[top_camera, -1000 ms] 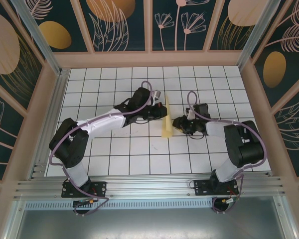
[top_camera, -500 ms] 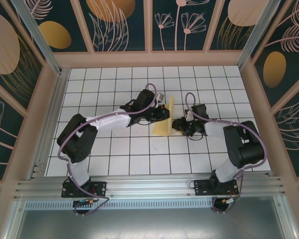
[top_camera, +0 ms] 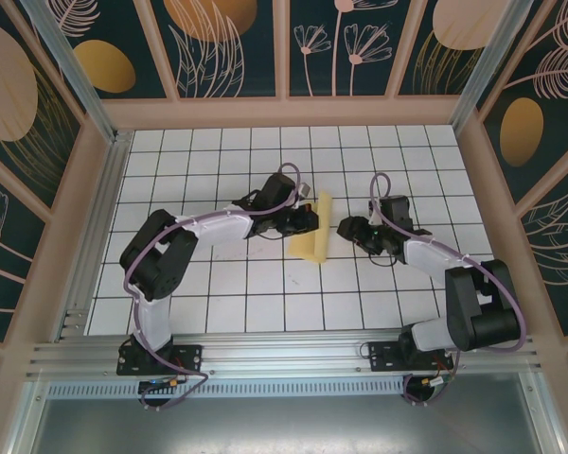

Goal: Fold a paper plane with a square sheet of paper (pick it up from the middle)
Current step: First fold in half a square sheet of paper at the center of the table.

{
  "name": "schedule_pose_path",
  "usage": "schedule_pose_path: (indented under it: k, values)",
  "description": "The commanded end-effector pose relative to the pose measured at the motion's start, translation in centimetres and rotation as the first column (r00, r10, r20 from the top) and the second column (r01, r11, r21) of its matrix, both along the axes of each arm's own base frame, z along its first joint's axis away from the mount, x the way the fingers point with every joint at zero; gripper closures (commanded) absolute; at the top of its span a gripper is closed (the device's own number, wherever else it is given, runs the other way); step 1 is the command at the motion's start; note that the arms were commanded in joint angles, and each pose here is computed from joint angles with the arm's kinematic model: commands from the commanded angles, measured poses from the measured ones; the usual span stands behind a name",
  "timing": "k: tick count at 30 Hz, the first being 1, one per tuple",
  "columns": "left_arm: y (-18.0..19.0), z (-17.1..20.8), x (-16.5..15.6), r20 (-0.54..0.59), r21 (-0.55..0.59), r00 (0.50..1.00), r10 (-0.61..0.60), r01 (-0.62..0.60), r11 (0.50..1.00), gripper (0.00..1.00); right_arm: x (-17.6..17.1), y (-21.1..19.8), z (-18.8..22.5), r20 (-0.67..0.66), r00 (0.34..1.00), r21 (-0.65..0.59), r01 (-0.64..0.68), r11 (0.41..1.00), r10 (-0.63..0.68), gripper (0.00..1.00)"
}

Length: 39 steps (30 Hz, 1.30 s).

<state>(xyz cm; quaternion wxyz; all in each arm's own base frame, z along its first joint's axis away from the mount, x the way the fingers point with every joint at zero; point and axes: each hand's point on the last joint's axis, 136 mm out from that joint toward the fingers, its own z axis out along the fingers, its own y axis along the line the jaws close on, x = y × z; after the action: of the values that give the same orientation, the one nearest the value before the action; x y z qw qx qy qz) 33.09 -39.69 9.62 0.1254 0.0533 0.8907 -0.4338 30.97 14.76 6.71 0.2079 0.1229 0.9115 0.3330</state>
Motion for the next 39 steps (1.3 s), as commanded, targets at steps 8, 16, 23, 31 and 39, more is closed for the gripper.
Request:
schedule_pose_path:
  k: [8, 16, 23, 31, 39]
  values:
    - [1.0, -4.0, 1.4, -0.008, 0.135, 0.996, -0.086, 0.086, 0.987, 1.0, -0.4, 1.1, 0.3, 0.0, 0.998, 0.052, -0.061, 0.997, 0.061, 0.2]
    - [2.4, -5.5, 2.5, -0.003, 0.204, 0.998, -0.055, 0.054, 0.977, 1.0, 0.3, 2.3, -0.8, -0.03, 0.993, 0.035, -0.113, 0.993, 0.114, 0.22]
    - [3.0, -5.0, 3.1, 0.014, 0.23, 0.998, -0.058, 0.053, 0.972, 1.0, 1.0, 3.7, -1.0, -0.03, 0.988, 0.029, -0.153, 0.988, 0.154, 0.28]
    - [4.5, -5.7, 3.8, 0.018, 0.281, 0.999, -0.041, 0.035, 0.959, 1.0, 1.5, 4.4, -1.6, -0.047, 0.984, 0.021, -0.168, 0.986, 0.169, 0.33]
    - [5.0, -7.2, 4.1, 0.001, 0.323, 0.999, -0.035, 0.033, 0.946, 1.0, 2.2, 5.4, -1.8, -0.05, 0.98, 0.007, -0.19, 0.982, 0.19, 0.37]
